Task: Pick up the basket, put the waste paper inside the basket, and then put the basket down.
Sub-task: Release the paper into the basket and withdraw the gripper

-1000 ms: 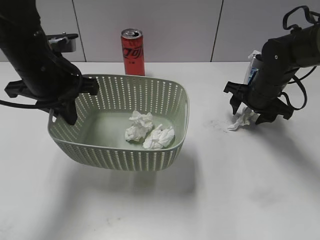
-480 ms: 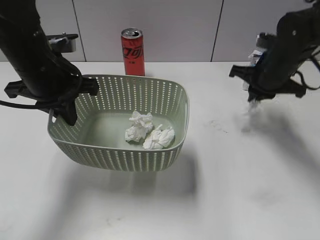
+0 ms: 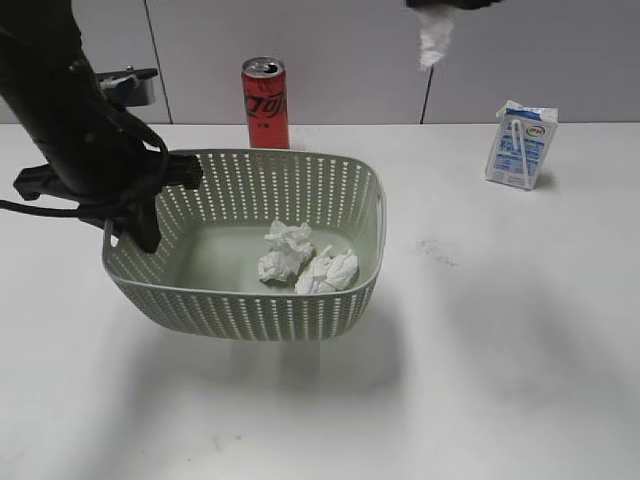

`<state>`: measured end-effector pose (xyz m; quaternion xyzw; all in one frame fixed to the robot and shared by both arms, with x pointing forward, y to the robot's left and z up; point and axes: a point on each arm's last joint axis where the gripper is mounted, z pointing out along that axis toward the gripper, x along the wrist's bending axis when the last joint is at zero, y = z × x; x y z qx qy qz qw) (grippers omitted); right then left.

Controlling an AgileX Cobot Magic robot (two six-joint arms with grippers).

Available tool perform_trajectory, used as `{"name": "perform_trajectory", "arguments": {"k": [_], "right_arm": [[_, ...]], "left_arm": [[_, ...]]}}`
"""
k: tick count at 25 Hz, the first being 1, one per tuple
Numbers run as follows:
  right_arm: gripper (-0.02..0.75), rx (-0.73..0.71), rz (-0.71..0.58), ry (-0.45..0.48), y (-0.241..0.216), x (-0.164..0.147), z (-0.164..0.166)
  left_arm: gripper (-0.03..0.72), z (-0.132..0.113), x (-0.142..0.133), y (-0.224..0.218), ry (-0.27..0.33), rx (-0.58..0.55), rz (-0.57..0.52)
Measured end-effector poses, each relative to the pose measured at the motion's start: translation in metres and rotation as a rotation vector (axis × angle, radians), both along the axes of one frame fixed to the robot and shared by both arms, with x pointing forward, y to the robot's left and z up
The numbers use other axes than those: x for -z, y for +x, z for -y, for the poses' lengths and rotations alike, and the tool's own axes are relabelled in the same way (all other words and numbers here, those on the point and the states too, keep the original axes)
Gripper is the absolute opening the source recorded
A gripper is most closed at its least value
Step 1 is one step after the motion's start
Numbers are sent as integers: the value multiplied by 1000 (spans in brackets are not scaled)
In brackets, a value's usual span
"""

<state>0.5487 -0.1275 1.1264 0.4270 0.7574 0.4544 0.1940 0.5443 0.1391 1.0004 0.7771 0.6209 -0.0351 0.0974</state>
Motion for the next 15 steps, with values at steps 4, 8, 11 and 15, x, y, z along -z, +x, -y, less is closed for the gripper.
{"name": "perform_trajectory", "arguments": {"k": [4,8,11,15], "right_arm": [[3,-287,87,-126,-35,1,-48],[3,-402,41,-167,-46,26,-83],[18,-398,-58,-166,-38,53,-94],[204,-378,-201,-171,-35,80,-100]], "left_arm": [[5,2,0,-1,-19,-10,-9],[5,2,0,-1,-24,-12,-13],[5,3,0,-1,-30,-15,-16],[5,3,-1,-2,-38,-19,-23]]}}
